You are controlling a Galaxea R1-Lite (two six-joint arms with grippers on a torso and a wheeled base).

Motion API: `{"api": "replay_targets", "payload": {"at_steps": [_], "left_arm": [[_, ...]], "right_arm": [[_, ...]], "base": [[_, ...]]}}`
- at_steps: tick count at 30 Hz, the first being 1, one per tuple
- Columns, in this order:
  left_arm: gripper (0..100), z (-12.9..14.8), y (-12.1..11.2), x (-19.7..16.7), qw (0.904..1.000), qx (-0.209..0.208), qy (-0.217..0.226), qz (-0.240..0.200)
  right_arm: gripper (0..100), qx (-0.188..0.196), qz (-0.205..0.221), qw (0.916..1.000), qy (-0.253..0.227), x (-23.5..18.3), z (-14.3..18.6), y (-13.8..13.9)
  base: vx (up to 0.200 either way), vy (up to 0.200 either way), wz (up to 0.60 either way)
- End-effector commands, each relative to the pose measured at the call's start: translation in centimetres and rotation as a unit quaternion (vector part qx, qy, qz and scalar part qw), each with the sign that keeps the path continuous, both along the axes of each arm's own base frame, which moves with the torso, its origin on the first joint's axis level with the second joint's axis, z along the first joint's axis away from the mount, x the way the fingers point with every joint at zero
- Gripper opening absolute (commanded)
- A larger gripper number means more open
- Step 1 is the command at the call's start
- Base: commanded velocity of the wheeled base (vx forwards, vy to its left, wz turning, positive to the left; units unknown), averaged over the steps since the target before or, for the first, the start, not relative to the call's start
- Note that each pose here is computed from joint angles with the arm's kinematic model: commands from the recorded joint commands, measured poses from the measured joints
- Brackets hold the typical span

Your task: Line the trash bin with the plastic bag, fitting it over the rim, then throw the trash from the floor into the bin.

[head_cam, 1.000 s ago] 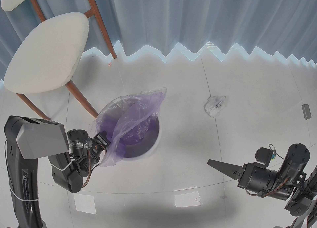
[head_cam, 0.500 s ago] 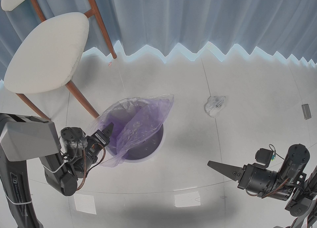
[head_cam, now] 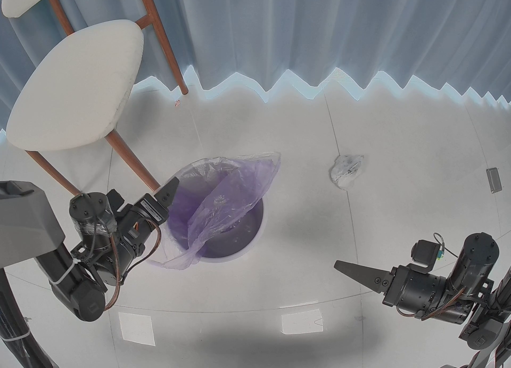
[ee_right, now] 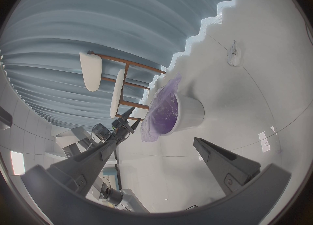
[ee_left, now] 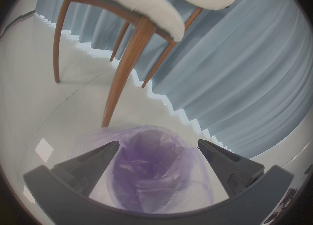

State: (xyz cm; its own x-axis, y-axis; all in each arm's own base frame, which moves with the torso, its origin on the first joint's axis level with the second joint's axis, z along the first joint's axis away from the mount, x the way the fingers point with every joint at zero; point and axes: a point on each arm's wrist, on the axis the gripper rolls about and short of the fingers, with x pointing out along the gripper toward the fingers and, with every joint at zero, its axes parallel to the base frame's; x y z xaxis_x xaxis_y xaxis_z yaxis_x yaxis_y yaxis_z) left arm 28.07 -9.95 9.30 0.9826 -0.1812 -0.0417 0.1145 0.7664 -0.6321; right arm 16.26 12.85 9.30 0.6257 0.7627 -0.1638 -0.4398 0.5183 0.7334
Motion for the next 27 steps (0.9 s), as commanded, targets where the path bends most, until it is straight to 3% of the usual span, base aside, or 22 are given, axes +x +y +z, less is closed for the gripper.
{"api": "replay_targets", "payload": {"at_steps": [1, 4, 5, 9, 13, 18, 20, 24, 27], "left_arm": [[100, 4.2, 0.2, -2.4, 0.9976, -0.014, -0.067, -0.013], [100, 5.5, 0.5, -3.9, 0.9957, -0.006, -0.089, -0.026], [100, 6.4, 0.7, -5.5, 0.9926, -0.001, -0.106, -0.059], [100, 8.2, 1.4, -9.0, 0.9807, 0.01, -0.15, -0.124], [100, 8.8, 2.0, -10.7, 0.9687, 0.042, -0.182, -0.164], [100, 7.5, 2.2, -11.3, 0.9588, 0.134, -0.185, -0.169], [100, 7.0, 2.5, -11.6, 0.95, 0.189, -0.192, -0.158], [100, 7.3, 2.9, -11.8, 0.9462, 0.207, -0.202, -0.145], [100, 7.6, 3.4, -11.8, 0.9471, 0.208, -0.208, -0.128]], "right_arm": [[100, -0.001, 0.009, 0.9999, -0.008, -0.3, 0.0, 0.2], [100, -0.003, 0.015, 0.9999, -0.005, -0.6, 0.0, 0.3], [100, -0.006, 0.018, 0.9998, -0.001, -0.6, -0.2, 0.4], [100, -0.008, 0.031, 0.9995, 0.004, -1.0, -0.4, 0.9], [100, -0.008, 0.034, 0.9994, 0.006, -1.2, -0.5, 1.3], [100, -0.017, 0.016, 0.9997, 0.012, -0.7, -1.1, 1.9], [100, -0.024, 0.002, 0.9996, 0.012, -0.5, -1.4, 2.6], [100, -0.033, -0.01, 0.9993, 0.015, -0.4, -2.0, 3.5], [100, -0.016, 0.003, 0.9998, 0.014, -0.5, -1.6, 4.4]], "base": [[0.0, 0.0, 0.0], [0.0, 0.0, 0.0], [0.0, 0.0, 0.0], [0.0, 0.0, 0.0], [0.0, 0.0, 0.0], [0.0, 0.0, 0.0], [0.0, 0.0, 0.0], [0.0, 0.0, 0.0], [0.0, 0.0, 0.0]]}}
